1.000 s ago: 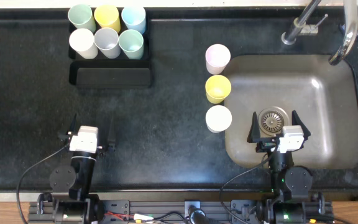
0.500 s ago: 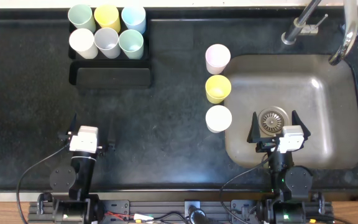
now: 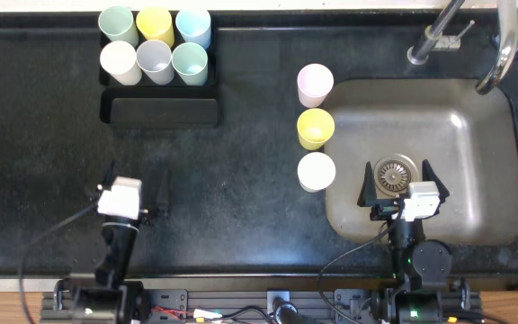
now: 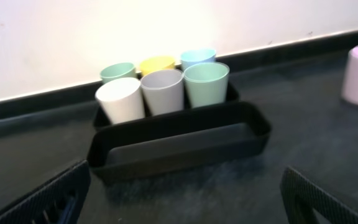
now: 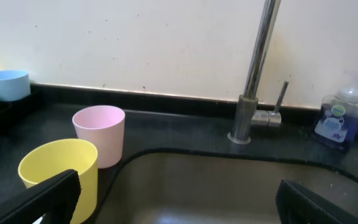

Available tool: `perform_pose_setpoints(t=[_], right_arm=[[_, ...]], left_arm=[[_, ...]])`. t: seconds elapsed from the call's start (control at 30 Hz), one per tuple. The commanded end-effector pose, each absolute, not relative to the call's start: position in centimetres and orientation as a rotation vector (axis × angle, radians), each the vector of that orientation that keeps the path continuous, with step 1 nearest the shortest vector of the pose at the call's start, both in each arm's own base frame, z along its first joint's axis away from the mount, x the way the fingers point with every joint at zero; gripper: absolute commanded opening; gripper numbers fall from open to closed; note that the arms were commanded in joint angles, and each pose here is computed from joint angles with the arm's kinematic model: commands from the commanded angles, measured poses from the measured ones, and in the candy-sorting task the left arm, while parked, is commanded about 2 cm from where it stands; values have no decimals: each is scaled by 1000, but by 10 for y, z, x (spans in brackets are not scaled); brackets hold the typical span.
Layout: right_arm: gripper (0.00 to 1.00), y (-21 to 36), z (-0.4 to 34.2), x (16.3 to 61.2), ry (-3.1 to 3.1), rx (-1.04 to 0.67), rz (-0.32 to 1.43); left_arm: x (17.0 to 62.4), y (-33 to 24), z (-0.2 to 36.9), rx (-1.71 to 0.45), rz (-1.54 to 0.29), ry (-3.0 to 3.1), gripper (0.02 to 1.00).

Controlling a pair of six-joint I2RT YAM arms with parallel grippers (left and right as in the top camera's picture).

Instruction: Store Cups

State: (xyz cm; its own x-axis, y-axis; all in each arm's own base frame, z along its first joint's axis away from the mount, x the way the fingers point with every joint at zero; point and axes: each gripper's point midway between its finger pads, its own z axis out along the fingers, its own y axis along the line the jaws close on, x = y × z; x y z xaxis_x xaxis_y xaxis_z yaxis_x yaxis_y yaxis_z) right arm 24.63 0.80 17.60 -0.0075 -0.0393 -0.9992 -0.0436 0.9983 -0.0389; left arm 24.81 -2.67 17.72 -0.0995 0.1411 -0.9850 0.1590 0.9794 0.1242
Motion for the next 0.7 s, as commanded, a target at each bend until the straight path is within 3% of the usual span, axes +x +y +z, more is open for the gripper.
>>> perform_pose_setpoints(t=[0.03,0.23,0.33,0.43,0.5,0.7], right_arm=[[998,9,172,247,1580,-73,6],[996,9,172,247,1580,-73,6],[998,9,172,247,1580,-73,6],[996,9,172,247,1580,-72,6],[998,9,172,247,1580,-72,6],[998,9,172,247,1580,-73,6]], left_arm=[[270,-52,266,266,-163,1649,1000],[360,-135,384,582,-541,1651,1000],[416,-173,406,642,-660,1784,998],[461,-211,393,512,-703,2013,998],[479,-233,360,337,-637,2210,1000],[465,-306,259,265,-454,2518,1000]])
